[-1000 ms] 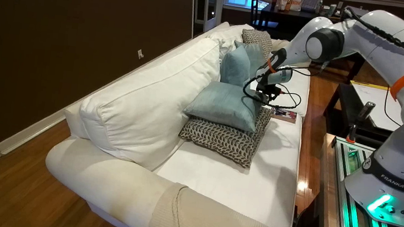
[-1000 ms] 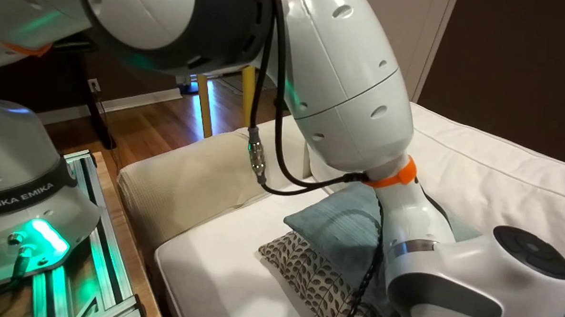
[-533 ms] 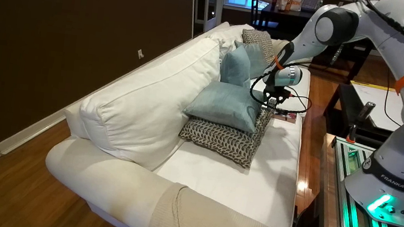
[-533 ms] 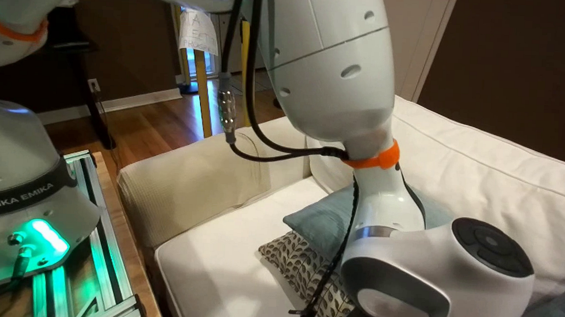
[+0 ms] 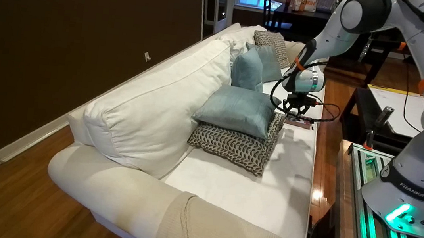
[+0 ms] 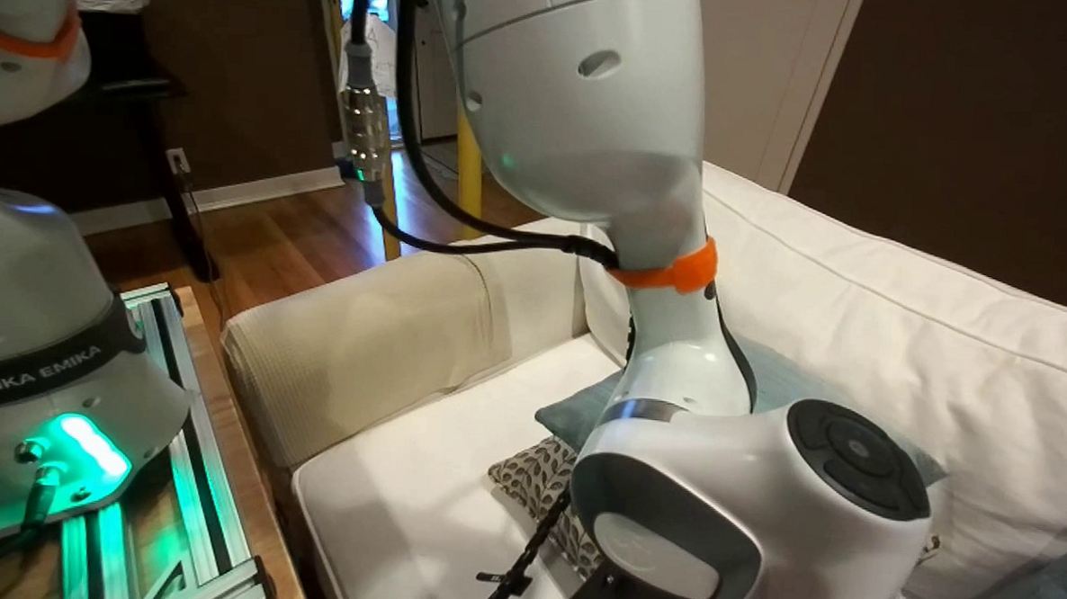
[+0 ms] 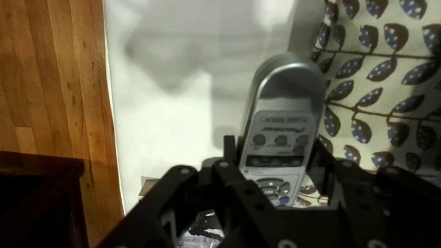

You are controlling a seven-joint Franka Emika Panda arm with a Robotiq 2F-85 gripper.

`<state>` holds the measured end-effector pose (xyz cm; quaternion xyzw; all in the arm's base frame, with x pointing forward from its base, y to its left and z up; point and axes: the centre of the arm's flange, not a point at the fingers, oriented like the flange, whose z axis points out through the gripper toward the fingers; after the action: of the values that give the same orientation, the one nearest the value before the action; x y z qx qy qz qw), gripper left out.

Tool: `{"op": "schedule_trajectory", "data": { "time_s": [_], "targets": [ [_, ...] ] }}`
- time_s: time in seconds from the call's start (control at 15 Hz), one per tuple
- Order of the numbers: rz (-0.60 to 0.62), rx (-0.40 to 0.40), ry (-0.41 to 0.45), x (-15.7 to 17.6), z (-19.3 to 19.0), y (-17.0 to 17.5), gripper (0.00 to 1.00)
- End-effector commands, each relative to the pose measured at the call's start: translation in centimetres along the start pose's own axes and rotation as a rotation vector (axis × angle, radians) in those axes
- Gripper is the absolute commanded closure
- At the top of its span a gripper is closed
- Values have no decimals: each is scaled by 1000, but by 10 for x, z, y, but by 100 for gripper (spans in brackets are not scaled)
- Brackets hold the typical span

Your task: Move the remote to the left

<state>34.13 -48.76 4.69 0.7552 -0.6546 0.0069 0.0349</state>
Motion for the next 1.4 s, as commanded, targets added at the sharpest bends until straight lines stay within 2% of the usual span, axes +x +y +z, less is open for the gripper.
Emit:
{"op": "schedule_trajectory", "data": {
  "time_s": [0.0, 0.33, 0.8, 1.0, 1.07, 1.2, 1.33],
  "targets": [
    [-72, 10, -67, -16, 7, -4, 73],
    [-52, -24, -181, -32, 31, -16, 73],
    [15, -107, -206, -31, 67, -20, 73],
    [-9, -120, -208, -32, 79, -25, 73],
    [-12, -111, -222, -31, 80, -27, 23],
    [-16, -110, -240, -32, 79, -29, 18],
    [-23, -116, -235, -30, 72, -28, 3]
  ]
}}
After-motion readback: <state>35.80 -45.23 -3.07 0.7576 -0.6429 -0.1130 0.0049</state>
